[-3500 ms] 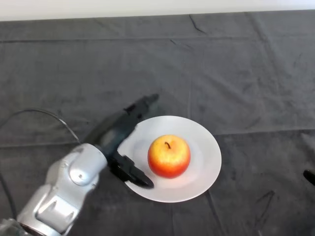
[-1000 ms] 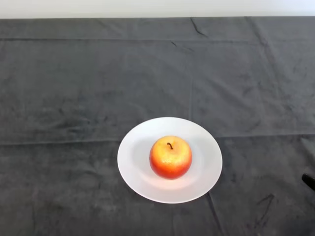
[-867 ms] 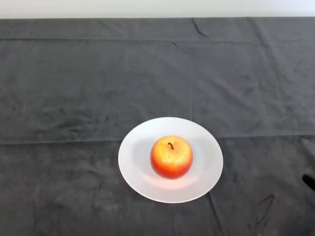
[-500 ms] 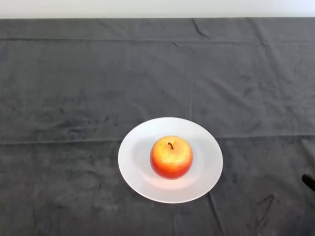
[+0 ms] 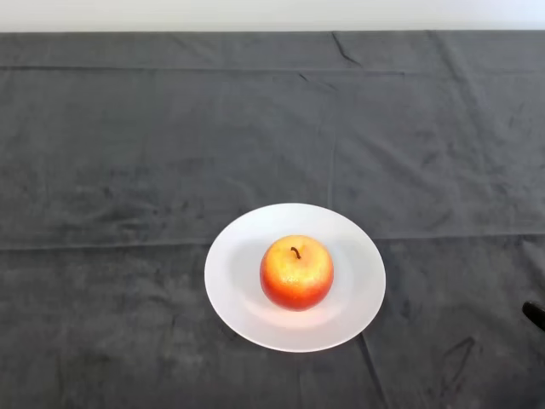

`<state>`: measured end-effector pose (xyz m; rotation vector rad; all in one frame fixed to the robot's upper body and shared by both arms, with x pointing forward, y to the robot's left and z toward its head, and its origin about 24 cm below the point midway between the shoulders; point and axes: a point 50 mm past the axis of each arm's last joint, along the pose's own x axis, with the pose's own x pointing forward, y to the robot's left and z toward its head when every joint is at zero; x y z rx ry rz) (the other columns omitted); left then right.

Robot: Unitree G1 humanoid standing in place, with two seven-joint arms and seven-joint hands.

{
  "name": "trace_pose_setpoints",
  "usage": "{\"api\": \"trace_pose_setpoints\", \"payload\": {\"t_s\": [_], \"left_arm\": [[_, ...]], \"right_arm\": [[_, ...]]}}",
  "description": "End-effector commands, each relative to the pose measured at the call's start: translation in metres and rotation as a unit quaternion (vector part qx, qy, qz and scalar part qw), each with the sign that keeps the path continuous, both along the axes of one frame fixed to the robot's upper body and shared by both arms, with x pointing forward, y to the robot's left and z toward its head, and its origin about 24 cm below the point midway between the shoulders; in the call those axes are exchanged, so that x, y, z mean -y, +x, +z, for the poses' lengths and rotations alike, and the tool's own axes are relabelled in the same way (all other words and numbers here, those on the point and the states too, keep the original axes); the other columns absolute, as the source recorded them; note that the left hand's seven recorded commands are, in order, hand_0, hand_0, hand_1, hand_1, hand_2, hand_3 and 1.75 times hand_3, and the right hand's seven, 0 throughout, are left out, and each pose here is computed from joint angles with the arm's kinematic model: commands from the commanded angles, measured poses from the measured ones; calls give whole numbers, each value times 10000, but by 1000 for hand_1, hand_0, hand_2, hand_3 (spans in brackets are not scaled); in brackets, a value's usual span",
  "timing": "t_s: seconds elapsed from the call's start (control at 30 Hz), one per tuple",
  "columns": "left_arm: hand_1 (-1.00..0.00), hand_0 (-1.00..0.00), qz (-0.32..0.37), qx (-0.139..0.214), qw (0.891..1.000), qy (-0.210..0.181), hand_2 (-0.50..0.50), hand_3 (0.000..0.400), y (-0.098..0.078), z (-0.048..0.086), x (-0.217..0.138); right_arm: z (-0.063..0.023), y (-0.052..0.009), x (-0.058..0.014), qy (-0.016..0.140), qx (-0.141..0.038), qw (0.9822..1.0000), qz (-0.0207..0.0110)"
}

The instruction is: Move the apple to the plate

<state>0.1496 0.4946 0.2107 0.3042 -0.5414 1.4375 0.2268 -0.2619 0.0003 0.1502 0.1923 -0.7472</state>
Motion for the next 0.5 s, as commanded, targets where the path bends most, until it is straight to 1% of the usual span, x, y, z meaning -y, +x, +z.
{"api": "trace_pose_setpoints", "payload": {"t_s": [0.03,0.5], "left_arm": [[0,0,69,248,9988,424,0,0,-60,345,-42],[0,0,-41,168,9989,441,0,0,-36,347,-39]], "right_arm": [[-124,-11,-44,275,-281,9992,-25],[-124,-11,-44,275,-280,9992,-26]]}}
